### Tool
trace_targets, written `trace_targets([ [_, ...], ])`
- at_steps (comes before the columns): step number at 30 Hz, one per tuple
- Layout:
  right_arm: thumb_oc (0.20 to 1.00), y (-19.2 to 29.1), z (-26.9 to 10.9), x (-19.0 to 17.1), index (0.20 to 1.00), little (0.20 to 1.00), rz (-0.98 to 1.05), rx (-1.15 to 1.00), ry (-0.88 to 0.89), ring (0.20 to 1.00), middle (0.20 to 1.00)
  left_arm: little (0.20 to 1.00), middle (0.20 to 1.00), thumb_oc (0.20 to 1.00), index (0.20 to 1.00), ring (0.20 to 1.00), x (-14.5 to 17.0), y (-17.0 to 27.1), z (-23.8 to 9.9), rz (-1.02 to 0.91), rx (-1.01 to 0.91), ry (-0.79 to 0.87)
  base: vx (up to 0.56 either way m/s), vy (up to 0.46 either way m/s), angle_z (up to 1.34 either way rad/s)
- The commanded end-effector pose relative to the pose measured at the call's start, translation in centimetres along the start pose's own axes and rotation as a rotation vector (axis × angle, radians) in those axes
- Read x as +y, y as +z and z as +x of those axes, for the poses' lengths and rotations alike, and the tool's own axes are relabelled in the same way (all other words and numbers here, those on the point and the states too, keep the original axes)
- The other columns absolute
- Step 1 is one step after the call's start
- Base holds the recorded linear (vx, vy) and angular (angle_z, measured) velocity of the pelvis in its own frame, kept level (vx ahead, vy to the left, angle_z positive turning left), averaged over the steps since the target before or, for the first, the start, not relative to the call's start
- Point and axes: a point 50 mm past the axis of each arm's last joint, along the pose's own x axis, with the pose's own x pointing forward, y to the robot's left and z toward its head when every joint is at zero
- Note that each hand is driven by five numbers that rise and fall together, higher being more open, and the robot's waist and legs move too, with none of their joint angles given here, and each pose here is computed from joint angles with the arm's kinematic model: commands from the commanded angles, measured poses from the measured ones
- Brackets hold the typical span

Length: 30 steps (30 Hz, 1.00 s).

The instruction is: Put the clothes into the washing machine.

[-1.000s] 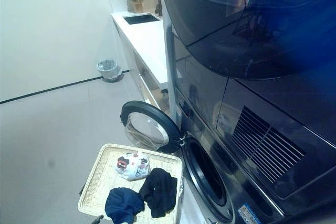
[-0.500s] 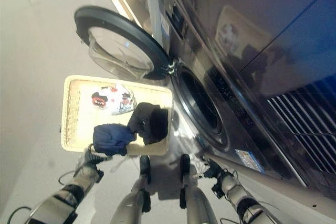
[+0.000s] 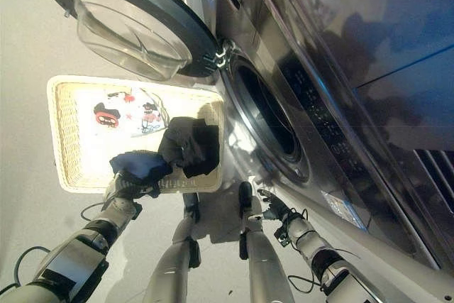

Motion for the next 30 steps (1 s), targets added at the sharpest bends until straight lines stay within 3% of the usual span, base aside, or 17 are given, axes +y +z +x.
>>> trace_targets([
  [1,1.000,1.0,-0.1,0.1,1.000,1.000,0.036,-0.057,-0.009,1.000,1.000,1.000,1.000,1.000,1.000,1.000,2.4,0.1,1.0,-0.146,0.045,0.066,-0.02,-0.052,-0.01],
  [2,1.000,1.1,-0.1,0.0,1.000,1.000,0.040,-0.064,-0.013,1.000,1.000,0.661,0.661,0.661,0.661,0.661,3.0,0.6,1.2,-0.174,0.039,0.060,-0.01,-0.049,0.00],
  [3,1.000,1.1,-0.1,0.0,1.000,1.000,0.041,-0.068,-0.015,1.000,1.000,0.583,0.583,0.583,0.583,0.583,3.1,0.8,1.3,-0.180,0.036,0.060,-0.01,-0.049,0.00],
  [5,1.000,1.3,-0.2,-0.4,1.000,1.000,0.050,-0.078,-0.025,1.000,1.000,0.200,0.200,0.200,0.200,0.200,3.8,1.5,1.6,-0.173,0.024,0.056,-0.01,-0.051,0.00],
  [12,1.000,2.4,-0.1,-1.0,1.000,1.000,0.072,-0.133,-0.046,1.000,1.000,0.200,0.200,0.200,0.200,0.200,4.5,3.2,1.7,-0.113,-0.018,0.107,-0.01,-0.038,0.01],
  [17,1.000,3.7,-0.2,-0.7,1.000,1.000,0.104,-0.218,-0.065,1.000,1.000,0.200,0.200,0.200,0.200,0.200,4.4,4.2,1.4,-0.399,-0.074,0.142,-0.02,-0.061,0.01],
  [25,1.000,6.8,-1.2,-1.2,1.000,1.000,0.191,-0.391,-0.121,1.000,1.000,0.200,0.200,0.200,0.200,0.200,4.4,4.7,0.3,-0.486,-0.200,0.233,-0.05,-0.095,0.11],
  [30,1.000,9.5,-2.7,-2.6,1.000,1.000,0.245,-0.544,-0.182,1.000,1.000,0.200,0.200,0.200,0.200,0.200,2.7,2.5,-2.5,-0.559,-0.277,0.282,-0.05,-0.046,0.12],
])
